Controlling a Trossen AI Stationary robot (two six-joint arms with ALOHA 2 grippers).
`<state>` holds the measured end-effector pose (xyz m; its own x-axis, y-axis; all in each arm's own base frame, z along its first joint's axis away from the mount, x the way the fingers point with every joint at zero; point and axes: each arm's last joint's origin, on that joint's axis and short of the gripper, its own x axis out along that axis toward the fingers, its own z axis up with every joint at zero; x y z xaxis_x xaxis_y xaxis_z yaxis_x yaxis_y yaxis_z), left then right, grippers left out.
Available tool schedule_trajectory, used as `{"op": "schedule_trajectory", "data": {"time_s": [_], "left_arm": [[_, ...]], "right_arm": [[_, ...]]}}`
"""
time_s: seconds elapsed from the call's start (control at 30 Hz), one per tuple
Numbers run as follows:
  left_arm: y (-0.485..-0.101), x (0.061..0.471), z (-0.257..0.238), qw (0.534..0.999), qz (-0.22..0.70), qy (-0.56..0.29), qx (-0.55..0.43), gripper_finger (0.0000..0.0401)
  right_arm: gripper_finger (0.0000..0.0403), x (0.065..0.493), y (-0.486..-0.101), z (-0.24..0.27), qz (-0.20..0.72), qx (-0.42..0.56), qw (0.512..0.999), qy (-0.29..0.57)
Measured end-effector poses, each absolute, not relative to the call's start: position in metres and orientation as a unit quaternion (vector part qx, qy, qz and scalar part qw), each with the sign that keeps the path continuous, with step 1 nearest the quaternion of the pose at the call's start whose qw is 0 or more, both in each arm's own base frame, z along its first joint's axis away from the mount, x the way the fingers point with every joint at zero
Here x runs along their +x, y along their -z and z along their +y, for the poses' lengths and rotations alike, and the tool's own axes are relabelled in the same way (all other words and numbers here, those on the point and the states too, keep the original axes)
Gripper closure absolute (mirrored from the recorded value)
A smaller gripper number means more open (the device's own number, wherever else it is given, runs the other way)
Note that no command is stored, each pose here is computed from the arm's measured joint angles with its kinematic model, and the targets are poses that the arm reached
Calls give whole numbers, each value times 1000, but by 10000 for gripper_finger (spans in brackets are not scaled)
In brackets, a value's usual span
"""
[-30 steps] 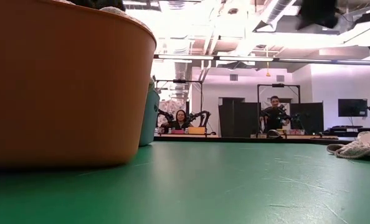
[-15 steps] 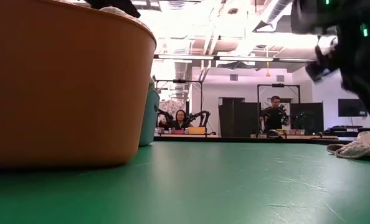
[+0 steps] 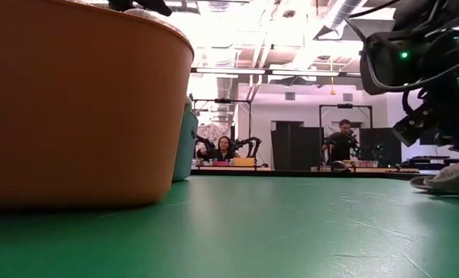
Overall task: Sort microfiber towel by color & place in baskets
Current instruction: Put the gray microfiber towel into the orange bin
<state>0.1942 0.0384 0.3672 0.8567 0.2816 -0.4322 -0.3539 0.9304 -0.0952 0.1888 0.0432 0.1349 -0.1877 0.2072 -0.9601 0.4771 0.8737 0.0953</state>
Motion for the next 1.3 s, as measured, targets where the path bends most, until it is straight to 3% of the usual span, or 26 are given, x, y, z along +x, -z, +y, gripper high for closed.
{"op": "schedule_trajectory", "data": {"time_s": [0.07, 0.1, 0.3, 0.4, 0.57, 0.67, 0.8, 1.13, 1.23, 1.3], "left_arm": [[-367, 194, 38, 959, 210, -167, -94, 105], [-367, 195, 38, 958, 208, -168, -101, 105], [-367, 207, 33, 964, 190, -132, -130, 105], [-369, 222, 28, 972, 161, -109, -131, 105], [-367, 258, 18, 984, 101, -75, -128, 105], [-364, 281, 10, 989, 59, -53, -128, 105], [-359, 307, 1, 992, 2, -20, -128, 105], [-341, 339, -2, 988, -53, -25, -140, 108], [-340, 338, -1, 988, -47, -34, -141, 138], [-341, 336, -1, 989, -39, -40, -137, 181]], "right_arm": [[366, 190, -140, 41, 752, 232, 607, 110], [373, 194, -145, 40, 736, 236, 626, 103], [373, 212, -212, 30, 574, 255, 772, 98], [373, 219, -258, 21, 440, 260, 852, 115], [373, 226, -317, 12, 221, 229, 941, 114], [373, 229, -344, 7, 120, 224, 962, 100], [373, 239, -359, 2, 57, 216, 970, 96], [363, 276, -376, 9, 15, 211, 975, 63], [349, 282, -377, 12, 16, 211, 976, 58], [343, 284, -379, 13, 15, 212, 976, 56]]}}
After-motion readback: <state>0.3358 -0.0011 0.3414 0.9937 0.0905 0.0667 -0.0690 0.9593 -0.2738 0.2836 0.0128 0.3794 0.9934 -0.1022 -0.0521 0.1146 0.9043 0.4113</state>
